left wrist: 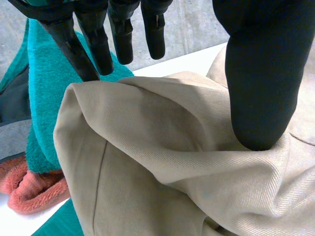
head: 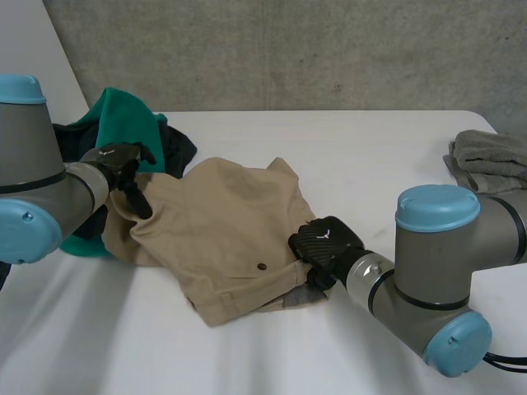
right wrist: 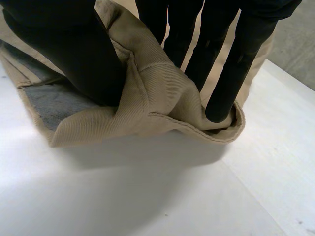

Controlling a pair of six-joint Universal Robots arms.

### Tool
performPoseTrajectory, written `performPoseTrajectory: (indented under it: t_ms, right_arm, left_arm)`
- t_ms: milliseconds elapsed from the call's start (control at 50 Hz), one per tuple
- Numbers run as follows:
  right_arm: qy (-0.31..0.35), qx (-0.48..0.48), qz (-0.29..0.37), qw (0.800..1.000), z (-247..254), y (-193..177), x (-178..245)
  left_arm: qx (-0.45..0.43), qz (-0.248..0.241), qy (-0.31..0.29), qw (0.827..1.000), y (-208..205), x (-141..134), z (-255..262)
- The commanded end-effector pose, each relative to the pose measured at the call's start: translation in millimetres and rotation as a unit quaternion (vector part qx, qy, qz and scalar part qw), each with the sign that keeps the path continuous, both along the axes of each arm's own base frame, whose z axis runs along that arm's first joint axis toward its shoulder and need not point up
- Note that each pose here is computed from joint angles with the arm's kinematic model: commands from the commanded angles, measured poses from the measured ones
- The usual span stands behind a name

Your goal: Fold the laundry.

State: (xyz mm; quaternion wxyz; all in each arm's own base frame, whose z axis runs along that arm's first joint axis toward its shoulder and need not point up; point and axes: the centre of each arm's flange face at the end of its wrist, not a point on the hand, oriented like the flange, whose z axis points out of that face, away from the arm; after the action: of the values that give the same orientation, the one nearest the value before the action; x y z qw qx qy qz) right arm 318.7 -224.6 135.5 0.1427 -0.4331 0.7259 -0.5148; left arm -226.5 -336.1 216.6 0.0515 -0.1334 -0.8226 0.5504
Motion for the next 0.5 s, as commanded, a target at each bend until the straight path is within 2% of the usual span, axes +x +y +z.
performPoseTrajectory:
  t_ms: [20, 200, 380, 420, 500]
  right_arm:
    - [0.005, -0.001, -0.008, 1.0, -1.5, -2.9, -3.3]
    - [0.009, -0.003, -0.019, 1.0, -0.1, -2.0, -9.3]
    - [-0.005, -0.025, -0.055, 0.998, 22.7, -19.3, -27.1]
    - [-0.021, -0.058, -0.075, 0.995, 44.4, -34.6, -35.9]
    - [-0.08, -0.16, -0.12, 0.976, 102.6, -87.8, -53.2]
  left_arm:
    - [-0.006, -0.007, -0.019, 1.0, -4.5, 2.8, -1.3]
    - [0.002, -0.013, -0.076, 0.997, -21.8, 12.9, -21.7]
    - [-0.02, -0.056, -0.056, 0.997, -3.7, -4.7, 2.2]
    - [-0.028, -0.067, -0.043, 0.996, 11.5, -10.9, 18.5]
    - [-0.057, -0.084, -0.006, 0.995, 44.3, -22.4, 57.3]
